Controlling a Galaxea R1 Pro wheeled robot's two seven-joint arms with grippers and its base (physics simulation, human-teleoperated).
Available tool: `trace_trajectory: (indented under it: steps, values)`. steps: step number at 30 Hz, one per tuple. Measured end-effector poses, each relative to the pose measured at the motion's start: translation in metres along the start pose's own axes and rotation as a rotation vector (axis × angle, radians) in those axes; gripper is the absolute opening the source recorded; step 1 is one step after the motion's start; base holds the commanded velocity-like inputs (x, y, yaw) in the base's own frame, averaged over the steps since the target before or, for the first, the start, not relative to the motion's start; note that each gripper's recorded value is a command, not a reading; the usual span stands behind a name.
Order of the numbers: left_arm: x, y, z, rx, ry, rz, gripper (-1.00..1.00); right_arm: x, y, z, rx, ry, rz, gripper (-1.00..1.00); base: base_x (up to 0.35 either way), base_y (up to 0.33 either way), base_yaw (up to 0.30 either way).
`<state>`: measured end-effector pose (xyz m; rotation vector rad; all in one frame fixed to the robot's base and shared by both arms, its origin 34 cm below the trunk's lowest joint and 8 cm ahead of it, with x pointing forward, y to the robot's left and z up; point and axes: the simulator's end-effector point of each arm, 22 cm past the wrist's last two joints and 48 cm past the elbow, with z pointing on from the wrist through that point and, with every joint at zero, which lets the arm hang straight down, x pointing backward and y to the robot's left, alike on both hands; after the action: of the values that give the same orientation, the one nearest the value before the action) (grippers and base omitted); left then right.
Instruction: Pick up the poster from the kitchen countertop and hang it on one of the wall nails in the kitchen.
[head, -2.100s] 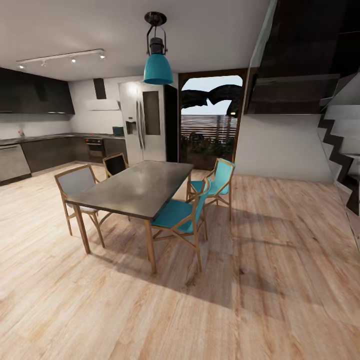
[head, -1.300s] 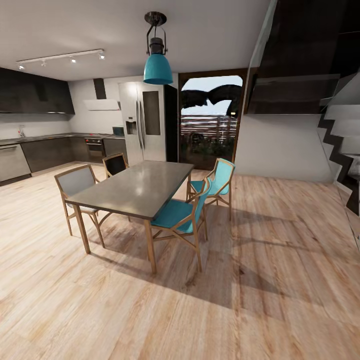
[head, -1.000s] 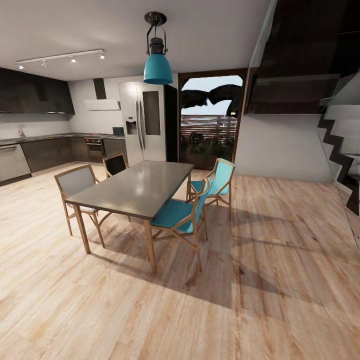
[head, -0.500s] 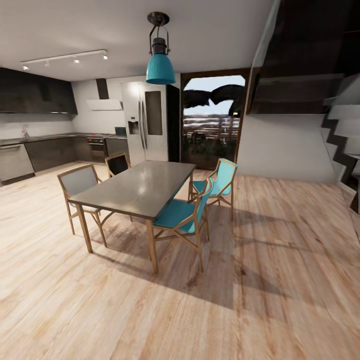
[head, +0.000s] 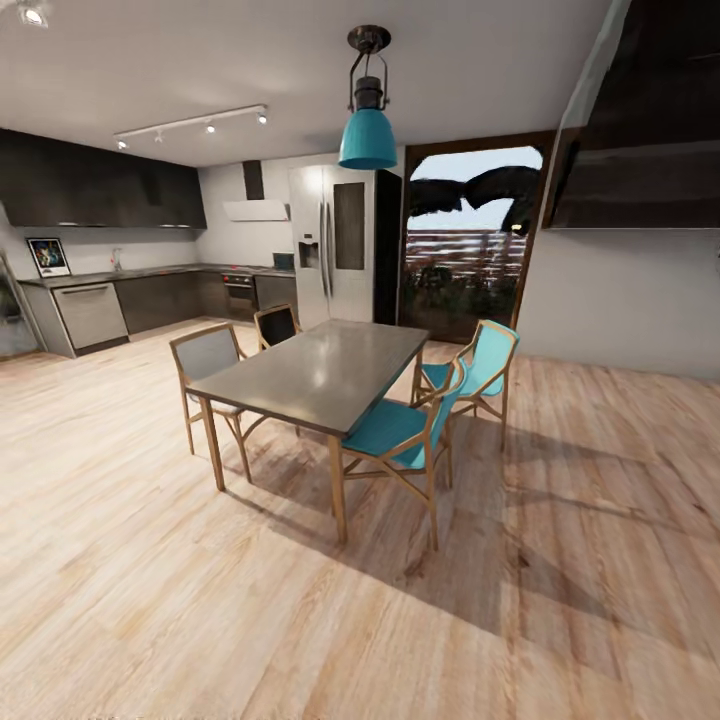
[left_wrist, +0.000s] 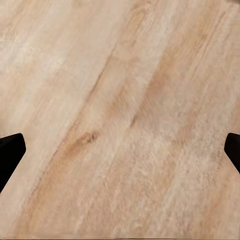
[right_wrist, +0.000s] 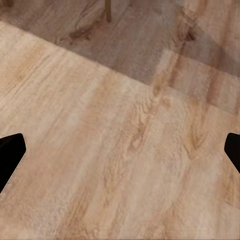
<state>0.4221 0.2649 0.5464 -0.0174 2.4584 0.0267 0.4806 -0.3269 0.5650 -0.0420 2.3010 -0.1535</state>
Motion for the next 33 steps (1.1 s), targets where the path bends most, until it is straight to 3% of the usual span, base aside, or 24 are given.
trace_trajectory:
  steps: [16,25,33]
  values:
    - [0.011,0.0,0.0,0.0,0.024,-0.002,1.0,0.001,-0.001,0.0,-0.001,0.004,-0.003,1.0,0.0,0.0,0.109]
    - [0.011,0.001,0.0,-0.002,0.024,-0.003,1.0,0.001,0.0,0.0,0.0,0.003,-0.001,1.0,0.01,0.0,0.241]
    - [0.012,0.008,0.0,-0.016,0.024,-0.018,1.0,0.024,-0.001,-0.004,-0.005,0.051,-0.011,1.0,0.267,0.073,0.044]
